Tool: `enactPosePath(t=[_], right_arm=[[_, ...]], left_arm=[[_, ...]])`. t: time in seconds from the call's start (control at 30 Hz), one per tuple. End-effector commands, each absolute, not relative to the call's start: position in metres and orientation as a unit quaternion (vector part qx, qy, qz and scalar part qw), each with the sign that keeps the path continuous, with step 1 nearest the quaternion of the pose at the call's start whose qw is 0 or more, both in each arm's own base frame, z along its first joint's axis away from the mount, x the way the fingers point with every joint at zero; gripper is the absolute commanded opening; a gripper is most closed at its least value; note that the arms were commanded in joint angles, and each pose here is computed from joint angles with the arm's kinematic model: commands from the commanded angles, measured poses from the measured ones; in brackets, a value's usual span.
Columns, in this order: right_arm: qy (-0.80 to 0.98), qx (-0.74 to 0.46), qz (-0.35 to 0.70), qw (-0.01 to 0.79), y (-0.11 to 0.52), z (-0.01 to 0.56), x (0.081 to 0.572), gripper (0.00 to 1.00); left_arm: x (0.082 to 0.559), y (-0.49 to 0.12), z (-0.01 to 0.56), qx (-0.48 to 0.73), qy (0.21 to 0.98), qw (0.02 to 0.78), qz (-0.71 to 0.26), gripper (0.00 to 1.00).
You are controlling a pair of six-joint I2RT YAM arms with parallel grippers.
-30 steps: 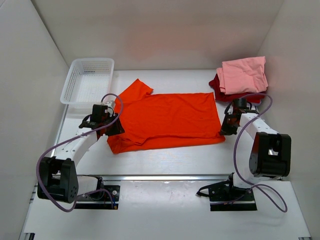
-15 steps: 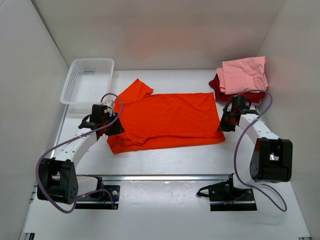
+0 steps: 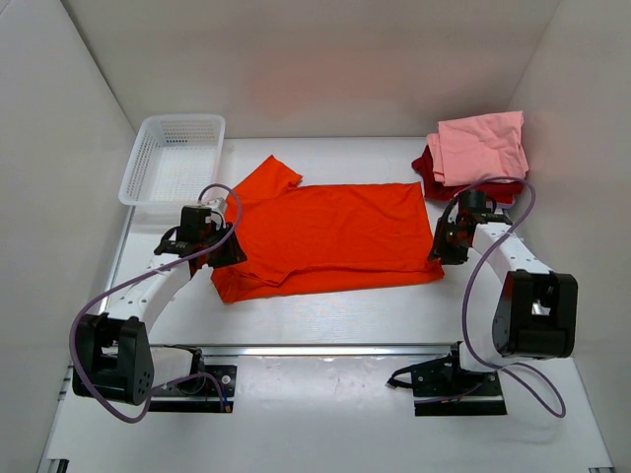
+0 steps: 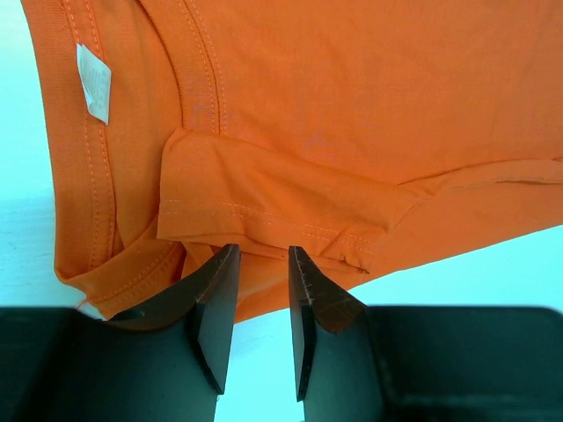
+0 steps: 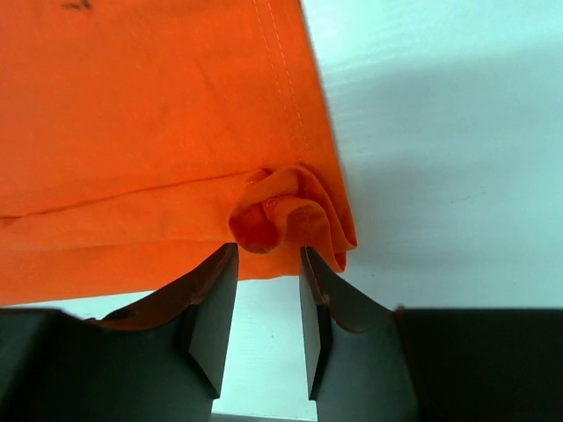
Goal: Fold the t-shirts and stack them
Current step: Fold the flattened tshirt in 1/3 of the way
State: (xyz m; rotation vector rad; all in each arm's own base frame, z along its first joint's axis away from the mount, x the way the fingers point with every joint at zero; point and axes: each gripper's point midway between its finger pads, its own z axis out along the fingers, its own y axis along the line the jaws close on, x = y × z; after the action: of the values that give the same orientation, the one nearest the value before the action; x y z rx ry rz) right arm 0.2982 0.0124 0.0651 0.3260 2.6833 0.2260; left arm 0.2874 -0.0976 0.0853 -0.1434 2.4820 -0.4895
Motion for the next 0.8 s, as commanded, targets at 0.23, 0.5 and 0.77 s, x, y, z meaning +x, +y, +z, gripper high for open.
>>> enactPosePath(t=[0.23,0.5,0.77], right_arm=[[0.973,0.111,0.107,0.17,0.023,0.041,0.299,0.2],[0.933,0.192,0.201,0.229,0.021,0.07,0.324,0.0],[0.855,0.303,0.325,0.267,0.017,0.094,0.352,0.0]], left_arm=[[0.291,-0.1,0.097,-0.05,0.925,0.321,-0.198,0.4],[0.294,-0.103,0.098,-0.049,0.923,0.322,-0.203,0.4],[0.295,-0.102,0.099,-0.05,0.922,0.324,-0.204,0.4]])
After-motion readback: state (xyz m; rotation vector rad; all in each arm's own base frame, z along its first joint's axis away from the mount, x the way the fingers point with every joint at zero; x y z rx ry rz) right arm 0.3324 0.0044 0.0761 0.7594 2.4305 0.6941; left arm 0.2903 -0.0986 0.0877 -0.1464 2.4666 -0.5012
